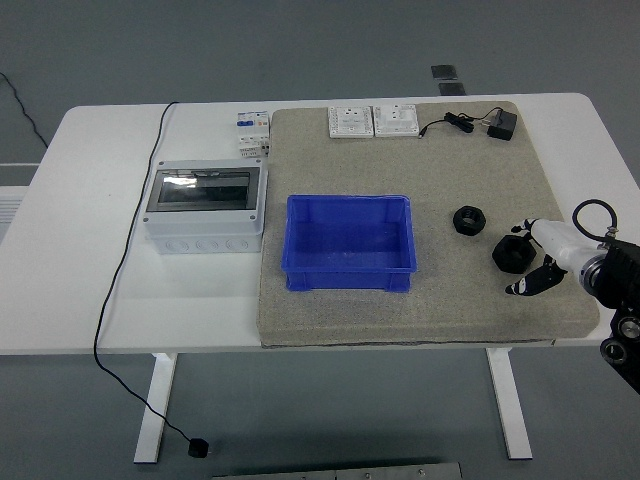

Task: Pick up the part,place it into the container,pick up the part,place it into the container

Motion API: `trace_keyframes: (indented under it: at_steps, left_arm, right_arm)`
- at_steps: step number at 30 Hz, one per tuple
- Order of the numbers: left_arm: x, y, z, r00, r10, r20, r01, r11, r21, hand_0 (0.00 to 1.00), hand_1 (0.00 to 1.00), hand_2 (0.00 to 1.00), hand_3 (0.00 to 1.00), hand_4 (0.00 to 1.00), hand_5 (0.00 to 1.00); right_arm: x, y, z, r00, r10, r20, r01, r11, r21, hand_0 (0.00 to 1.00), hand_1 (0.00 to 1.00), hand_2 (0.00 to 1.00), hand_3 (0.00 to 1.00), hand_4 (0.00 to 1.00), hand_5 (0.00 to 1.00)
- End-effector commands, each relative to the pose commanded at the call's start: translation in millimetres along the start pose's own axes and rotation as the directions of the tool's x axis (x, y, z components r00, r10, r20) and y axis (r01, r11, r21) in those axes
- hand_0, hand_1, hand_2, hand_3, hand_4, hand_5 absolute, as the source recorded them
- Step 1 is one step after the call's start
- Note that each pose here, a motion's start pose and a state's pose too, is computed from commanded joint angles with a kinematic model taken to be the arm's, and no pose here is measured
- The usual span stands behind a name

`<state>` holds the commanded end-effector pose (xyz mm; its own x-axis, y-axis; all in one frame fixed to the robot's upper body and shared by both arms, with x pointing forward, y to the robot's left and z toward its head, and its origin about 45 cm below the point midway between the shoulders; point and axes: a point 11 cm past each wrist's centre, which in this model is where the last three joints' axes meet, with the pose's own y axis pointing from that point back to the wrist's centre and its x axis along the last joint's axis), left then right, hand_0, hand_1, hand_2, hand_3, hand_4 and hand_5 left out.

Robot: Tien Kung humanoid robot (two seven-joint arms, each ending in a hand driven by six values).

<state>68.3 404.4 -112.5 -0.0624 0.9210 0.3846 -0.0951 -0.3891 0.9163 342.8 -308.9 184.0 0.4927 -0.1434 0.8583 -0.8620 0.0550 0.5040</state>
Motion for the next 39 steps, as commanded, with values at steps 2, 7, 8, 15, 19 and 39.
trace_keyframes:
  at_steps: [2,7,8,15,19,39]
  left_arm:
    - [0.0,0.0,0.0,1.0,0.0,0.0,0.0,1.0,0.0,0.702,0.431,0.638,0.568,0.604,0.432]
    - [0.0,0.0,-0.3,1.0,0.0,-0.002,0.0,1.0,0.001,0.702,0.43,0.639,0.569,0.605,0.434]
    - [0.1,0.0,-0.2,1.0,0.0,-0.002,0.0,1.0,0.0,0.702,0.43,0.639,0.569,0.605,0.434]
    - [0.3,0.0,0.6,1.0,0.001,0.0,-0.001,1.0,-0.002,0.703,0.428,0.638,0.569,0.606,0.433]
    - [0.4,0.0,0.7,1.0,0.002,0.0,-0.002,1.0,-0.002,0.703,0.426,0.638,0.569,0.605,0.434]
    - [1.7,-0.1,1.1,1.0,0.007,0.001,-0.007,1.0,-0.003,0.703,0.418,0.637,0.568,0.606,0.435]
  right_arm:
    - [0.5,-0.7,1,1.0,0.004,-0.005,-0.004,1.0,-0.005,0.285,0.409,0.845,0.878,0.931,0.233]
    - [0.7,-3.1,2,1.0,0.011,-0.013,-0.011,1.0,-0.01,0.282,0.403,0.845,0.876,0.933,0.233]
    - [0.3,-4.3,2,1.0,0.011,-0.014,-0.011,1.0,-0.009,0.282,0.403,0.845,0.876,0.933,0.233]
    - [-12.0,-20.4,0,1.0,0.01,-0.021,-0.01,1.0,-0.014,0.275,0.391,0.821,0.83,0.93,0.236]
    - [-15.6,-27.1,2,1.0,0.025,-0.017,-0.026,0.999,-0.02,0.252,0.372,0.715,0.682,0.636,0.107]
    - [-12.1,-30.3,4,0.998,0.065,-0.019,-0.065,0.998,0.002,0.233,0.336,0.6,0.646,0.351,0.011]
